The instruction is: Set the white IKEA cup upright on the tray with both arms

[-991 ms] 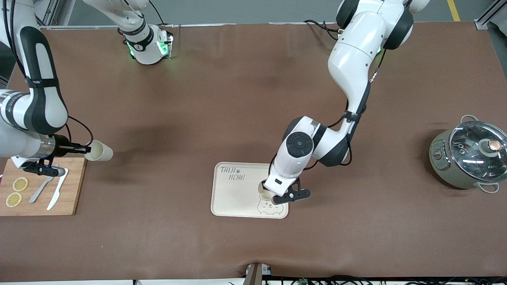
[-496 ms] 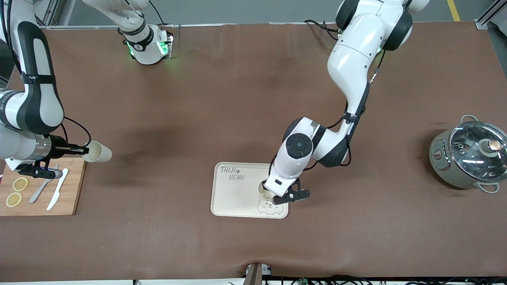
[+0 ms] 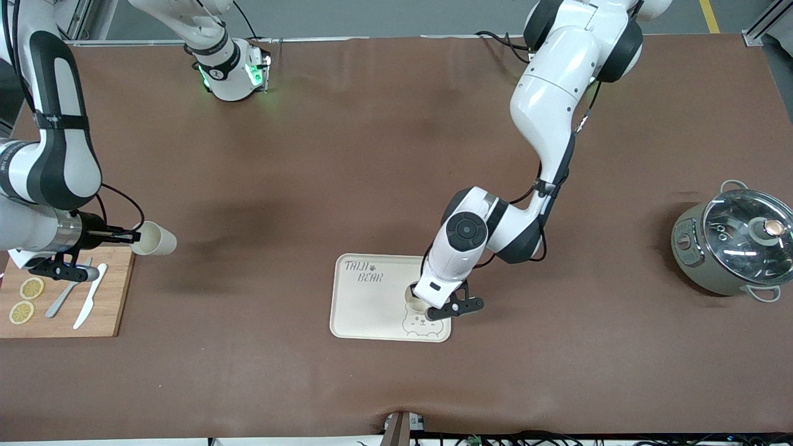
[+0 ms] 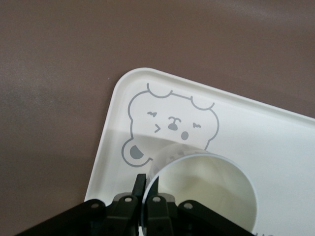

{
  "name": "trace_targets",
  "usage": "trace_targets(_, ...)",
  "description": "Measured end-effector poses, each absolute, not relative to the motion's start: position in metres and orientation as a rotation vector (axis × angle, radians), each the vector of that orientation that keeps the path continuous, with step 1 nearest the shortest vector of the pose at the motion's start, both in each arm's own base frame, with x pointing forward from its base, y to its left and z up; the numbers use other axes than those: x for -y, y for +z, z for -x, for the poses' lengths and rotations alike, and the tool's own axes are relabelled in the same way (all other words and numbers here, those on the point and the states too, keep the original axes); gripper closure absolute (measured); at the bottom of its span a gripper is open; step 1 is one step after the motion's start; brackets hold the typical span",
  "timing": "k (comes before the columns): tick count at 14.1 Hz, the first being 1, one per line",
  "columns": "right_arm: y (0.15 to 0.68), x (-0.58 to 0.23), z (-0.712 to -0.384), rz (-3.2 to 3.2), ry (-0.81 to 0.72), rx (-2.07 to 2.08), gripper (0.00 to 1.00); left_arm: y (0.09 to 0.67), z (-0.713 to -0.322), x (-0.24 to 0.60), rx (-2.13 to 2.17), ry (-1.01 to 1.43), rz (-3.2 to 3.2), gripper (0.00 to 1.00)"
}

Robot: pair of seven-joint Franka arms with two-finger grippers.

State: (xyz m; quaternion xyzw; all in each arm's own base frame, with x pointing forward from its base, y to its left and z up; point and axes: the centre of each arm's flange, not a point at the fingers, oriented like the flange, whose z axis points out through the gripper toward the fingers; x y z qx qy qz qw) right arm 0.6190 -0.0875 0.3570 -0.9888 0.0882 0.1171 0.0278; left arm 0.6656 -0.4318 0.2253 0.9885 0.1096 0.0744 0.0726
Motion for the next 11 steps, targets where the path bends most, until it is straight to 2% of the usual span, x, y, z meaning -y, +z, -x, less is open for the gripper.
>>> trace_targets(4, 0.367, 0.069, -0.621, 3.044, 0.416, -0.308, 0.97, 0.222, -0.666, 0.432, -0.328, 0.227, -2.968, 0.96)
trace_targets(9, 0.379, 0.047, -0.628, 3.013, 0.395, -0.377, 0.97, 0.219, -0.665, 0.432, -0.327, 0.229, -2.967, 0.96)
trace_targets(10, 0.380, 0.040, -0.628, 3.010, 0.396, -0.399, 0.97, 0.220, -0.666, 0.432, -0.327, 0.232, -2.965, 0.91)
trace_targets(11, 0.381, 0.033, -0.629, 3.004, 0.394, -0.423, 0.97, 0.221, -0.666, 0.432, -0.327, 0.235, -2.963, 0.81)
